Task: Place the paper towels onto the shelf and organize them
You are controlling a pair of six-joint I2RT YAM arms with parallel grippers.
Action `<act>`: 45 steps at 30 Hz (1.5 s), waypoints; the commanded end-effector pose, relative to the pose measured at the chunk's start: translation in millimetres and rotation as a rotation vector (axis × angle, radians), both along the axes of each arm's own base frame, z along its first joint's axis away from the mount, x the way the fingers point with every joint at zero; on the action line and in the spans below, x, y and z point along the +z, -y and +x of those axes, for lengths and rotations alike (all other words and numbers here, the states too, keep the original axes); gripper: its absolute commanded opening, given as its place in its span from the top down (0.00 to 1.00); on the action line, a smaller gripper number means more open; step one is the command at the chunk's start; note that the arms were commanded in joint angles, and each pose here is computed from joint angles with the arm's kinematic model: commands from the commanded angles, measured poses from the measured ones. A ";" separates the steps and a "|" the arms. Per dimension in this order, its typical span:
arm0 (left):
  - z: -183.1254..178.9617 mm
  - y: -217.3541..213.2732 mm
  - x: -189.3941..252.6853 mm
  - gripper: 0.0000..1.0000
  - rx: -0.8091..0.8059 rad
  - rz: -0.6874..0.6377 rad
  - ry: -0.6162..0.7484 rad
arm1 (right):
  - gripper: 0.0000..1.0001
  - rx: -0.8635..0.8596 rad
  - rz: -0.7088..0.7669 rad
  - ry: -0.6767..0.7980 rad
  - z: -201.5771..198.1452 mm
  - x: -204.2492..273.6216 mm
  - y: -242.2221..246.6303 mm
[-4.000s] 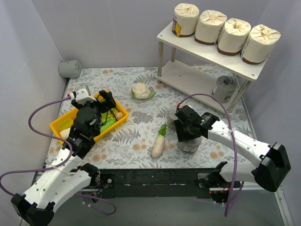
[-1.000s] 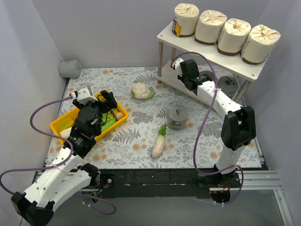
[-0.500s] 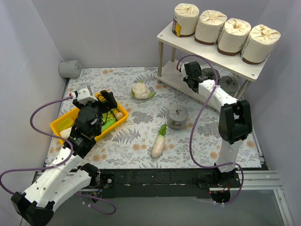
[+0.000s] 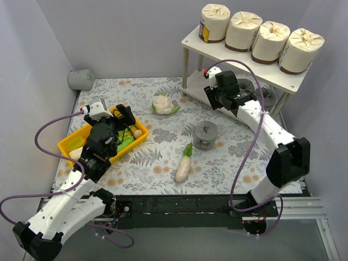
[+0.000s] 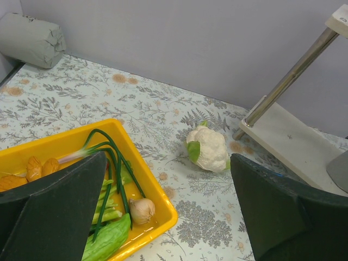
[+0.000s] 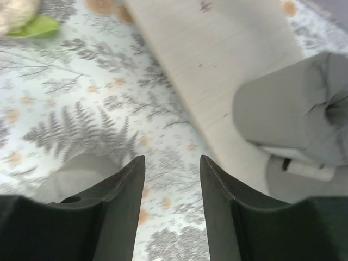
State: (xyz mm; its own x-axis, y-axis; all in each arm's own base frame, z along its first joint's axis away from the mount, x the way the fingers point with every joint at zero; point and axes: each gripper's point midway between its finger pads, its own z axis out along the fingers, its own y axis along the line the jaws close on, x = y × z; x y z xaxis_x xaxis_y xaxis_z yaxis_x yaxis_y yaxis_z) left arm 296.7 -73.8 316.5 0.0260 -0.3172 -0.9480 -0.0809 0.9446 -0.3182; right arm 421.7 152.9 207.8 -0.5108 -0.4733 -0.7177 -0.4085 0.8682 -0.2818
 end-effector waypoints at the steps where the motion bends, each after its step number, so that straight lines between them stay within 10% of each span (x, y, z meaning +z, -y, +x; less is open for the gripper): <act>1: -0.7 -0.4 0.8 0.02 0.001 0.008 0.007 | 0.44 0.001 0.232 -0.143 -47.5 -10.4 -24.6; 17: -1.3 -1.6 0.8 0.02 0.007 0.009 0.008 | 0.38 0.134 0.086 -0.219 -126.2 -63.6 -86.6; 45: -0.7 -0.2 0.3 0.02 0.002 0.011 0.005 | 0.37 -0.002 -0.120 -0.151 -111.1 -75.6 -59.2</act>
